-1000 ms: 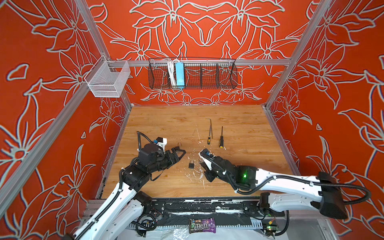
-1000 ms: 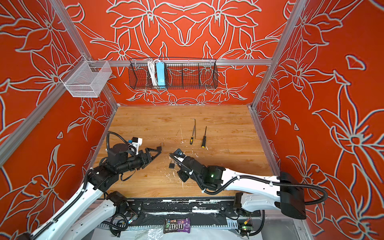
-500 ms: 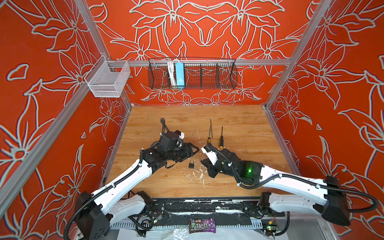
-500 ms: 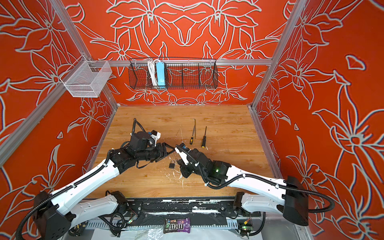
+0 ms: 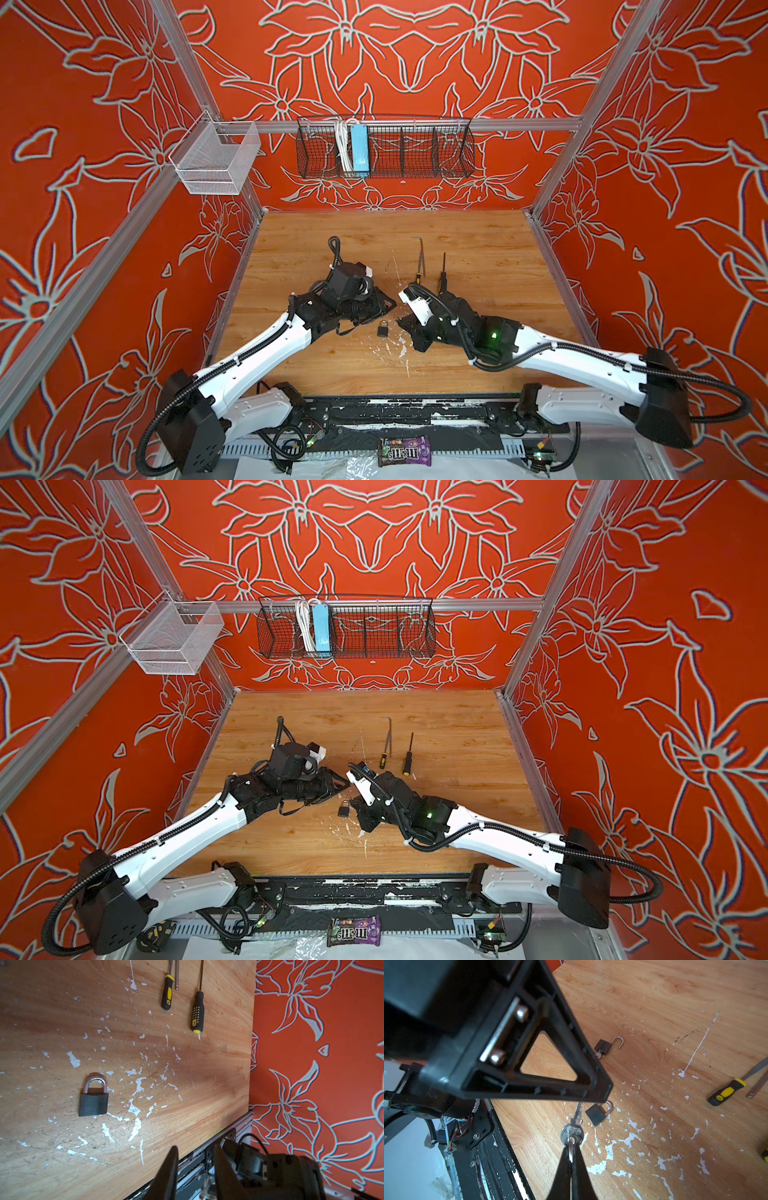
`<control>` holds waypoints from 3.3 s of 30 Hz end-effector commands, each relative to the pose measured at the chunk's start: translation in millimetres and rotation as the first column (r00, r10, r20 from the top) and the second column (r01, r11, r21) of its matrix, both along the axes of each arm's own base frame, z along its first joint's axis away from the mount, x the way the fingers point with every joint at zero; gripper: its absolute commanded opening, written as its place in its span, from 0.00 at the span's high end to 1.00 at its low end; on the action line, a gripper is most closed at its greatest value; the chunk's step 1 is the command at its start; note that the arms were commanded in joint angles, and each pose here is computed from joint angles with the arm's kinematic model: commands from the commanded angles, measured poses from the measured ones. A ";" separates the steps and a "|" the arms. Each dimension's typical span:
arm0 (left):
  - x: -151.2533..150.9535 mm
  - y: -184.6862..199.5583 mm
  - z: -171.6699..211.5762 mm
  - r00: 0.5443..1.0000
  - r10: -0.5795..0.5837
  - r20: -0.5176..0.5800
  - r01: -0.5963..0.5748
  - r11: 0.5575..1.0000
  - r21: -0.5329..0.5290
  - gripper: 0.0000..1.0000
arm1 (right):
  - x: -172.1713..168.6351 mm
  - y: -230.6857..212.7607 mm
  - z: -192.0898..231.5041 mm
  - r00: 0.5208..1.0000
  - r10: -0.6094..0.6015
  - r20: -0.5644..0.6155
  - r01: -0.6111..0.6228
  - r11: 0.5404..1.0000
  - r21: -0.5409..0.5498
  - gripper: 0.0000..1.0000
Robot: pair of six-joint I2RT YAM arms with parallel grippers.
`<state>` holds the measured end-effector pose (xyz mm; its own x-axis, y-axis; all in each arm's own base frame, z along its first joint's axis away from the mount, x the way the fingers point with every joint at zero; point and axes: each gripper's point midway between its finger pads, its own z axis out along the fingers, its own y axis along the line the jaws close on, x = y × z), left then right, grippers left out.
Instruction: Unlock with the key
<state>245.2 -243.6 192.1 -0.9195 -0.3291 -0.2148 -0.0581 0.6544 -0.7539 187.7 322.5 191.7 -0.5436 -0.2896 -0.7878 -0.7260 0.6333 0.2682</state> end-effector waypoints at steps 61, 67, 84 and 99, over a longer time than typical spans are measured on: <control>20.6 45.0 7.5 0.879 0.449 -0.159 -0.458 0.889 -0.019 1.00 | 28.2 42.2 9.9 0.798 0.112 0.592 0.034 0.973 -0.230 0.75; 21.3 44.5 8.4 0.881 0.445 -0.161 -0.455 0.890 -0.026 1.00 | 31.0 44.6 4.7 0.792 0.120 0.599 0.045 0.967 -0.253 0.80; 21.7 40.0 14.1 0.890 0.425 -0.167 -0.439 0.897 -0.053 1.00 | 47.2 42.9 6.7 0.752 0.083 0.654 0.142 0.948 -0.284 0.98; 29.5 52.4 49.1 0.908 0.417 -0.027 -0.417 0.901 -0.118 0.40 | 27.2 37.4 12.4 0.873 0.070 0.483 0.010 0.987 -0.161 1.00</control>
